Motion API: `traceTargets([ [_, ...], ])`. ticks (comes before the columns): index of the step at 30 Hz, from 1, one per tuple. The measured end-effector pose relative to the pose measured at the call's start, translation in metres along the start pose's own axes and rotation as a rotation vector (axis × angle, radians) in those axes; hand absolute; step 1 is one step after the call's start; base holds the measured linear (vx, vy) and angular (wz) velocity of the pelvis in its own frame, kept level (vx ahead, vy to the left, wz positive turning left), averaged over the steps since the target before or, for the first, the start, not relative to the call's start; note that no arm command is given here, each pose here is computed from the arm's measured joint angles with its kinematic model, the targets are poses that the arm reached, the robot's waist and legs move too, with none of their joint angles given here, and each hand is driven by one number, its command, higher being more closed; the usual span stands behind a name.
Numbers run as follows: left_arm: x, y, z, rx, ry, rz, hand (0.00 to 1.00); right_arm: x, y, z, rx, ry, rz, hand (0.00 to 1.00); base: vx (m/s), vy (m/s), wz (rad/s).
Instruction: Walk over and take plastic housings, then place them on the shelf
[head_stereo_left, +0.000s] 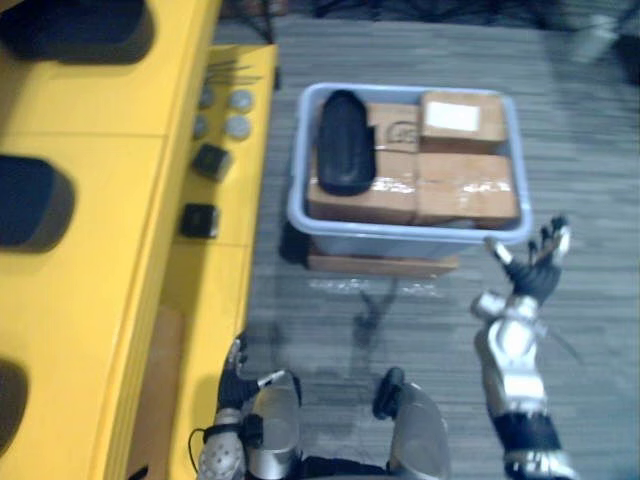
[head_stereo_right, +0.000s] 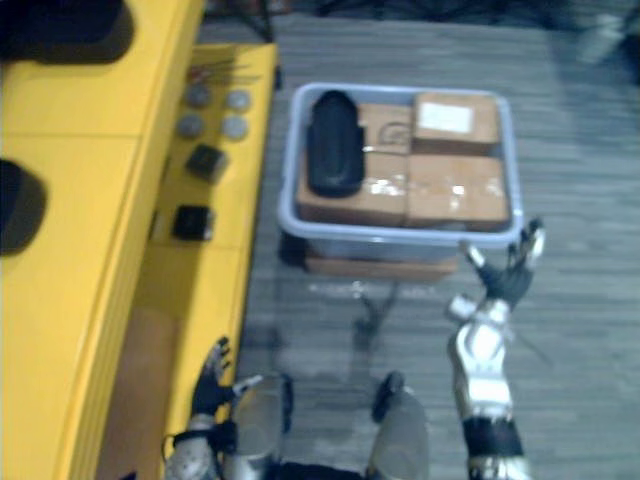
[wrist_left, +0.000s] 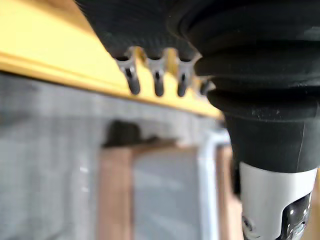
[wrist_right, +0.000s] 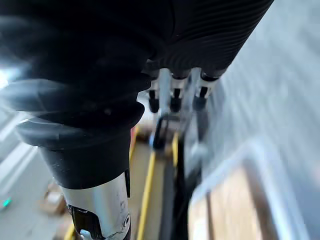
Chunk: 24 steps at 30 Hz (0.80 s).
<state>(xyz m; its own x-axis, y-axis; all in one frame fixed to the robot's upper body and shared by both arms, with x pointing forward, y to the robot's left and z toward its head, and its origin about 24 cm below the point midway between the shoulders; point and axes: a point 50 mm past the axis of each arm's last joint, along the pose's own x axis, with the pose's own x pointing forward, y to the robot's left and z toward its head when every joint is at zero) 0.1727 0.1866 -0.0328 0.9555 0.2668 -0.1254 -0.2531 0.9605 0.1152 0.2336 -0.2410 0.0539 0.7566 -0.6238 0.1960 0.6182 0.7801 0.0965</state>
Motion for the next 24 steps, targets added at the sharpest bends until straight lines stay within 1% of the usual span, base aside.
traceTargets([
  [2,0.002,0.003,0.001,-0.005,-0.004,0.035,0.0,-0.012,-0.005,-0.005,0.003,0.029,0.006,0.0,0.15,-0.198,-0.29],
  [4,0.006,-0.002,0.005,-0.025,-0.011,0.05,0.0,-0.017,-0.007,-0.007,0.003,0.045,0.031,0.0,0.24,-0.227,-0.06],
  [6,0.008,-0.017,0.007,-0.048,0.01,0.014,0.0,-0.023,-0.011,-0.012,-0.023,0.072,0.059,0.0,0.26,-0.216,0.19],
  [7,0.007,-0.019,0.005,-0.054,0.023,0.005,0.0,-0.026,-0.013,-0.014,-0.037,0.083,0.065,0.0,0.26,-0.227,0.14],
  [9,-0.001,-0.025,-0.006,-0.12,0.101,-0.008,0.0,-0.033,-0.02,-0.02,-0.048,0.12,0.066,0.0,0.28,-0.32,-0.07],
  [10,-0.002,-0.026,-0.008,-0.124,0.113,-0.01,0.0,-0.034,-0.021,-0.021,-0.048,0.125,0.068,0.0,0.23,-0.319,-0.15],
  [12,-0.008,-0.025,-0.017,-0.154,0.16,-0.011,0.0,-0.036,-0.023,-0.022,-0.044,0.138,0.114,0.0,0.22,-0.296,-0.07],
  [15,-0.011,-0.03,-0.021,-0.169,0.183,-0.018,0.0,-0.036,-0.027,-0.022,-0.035,0.143,0.189,0.0,0.19,-0.184,0.08],
  [18,-0.011,-0.028,-0.022,-0.166,0.18,-0.013,0.0,-0.037,-0.026,-0.022,0.023,0.152,0.243,0.0,0.15,-0.062,0.38],
  [21,-0.014,-0.027,-0.024,-0.164,0.189,-0.027,0.0,-0.03,-0.011,-0.016,0.107,0.106,0.289,0.0,0.09,0.075,0.32],
  [22,-0.016,-0.028,-0.026,-0.163,0.198,-0.039,0.0,-0.024,-0.002,-0.015,0.134,0.09,0.304,0.0,0.06,0.171,0.05],
  [24,-0.019,-0.028,-0.03,-0.158,0.22,-0.051,0.0,-0.014,0.01,-0.016,0.139,0.083,0.308,0.0,0.07,0.25,0.04],
])
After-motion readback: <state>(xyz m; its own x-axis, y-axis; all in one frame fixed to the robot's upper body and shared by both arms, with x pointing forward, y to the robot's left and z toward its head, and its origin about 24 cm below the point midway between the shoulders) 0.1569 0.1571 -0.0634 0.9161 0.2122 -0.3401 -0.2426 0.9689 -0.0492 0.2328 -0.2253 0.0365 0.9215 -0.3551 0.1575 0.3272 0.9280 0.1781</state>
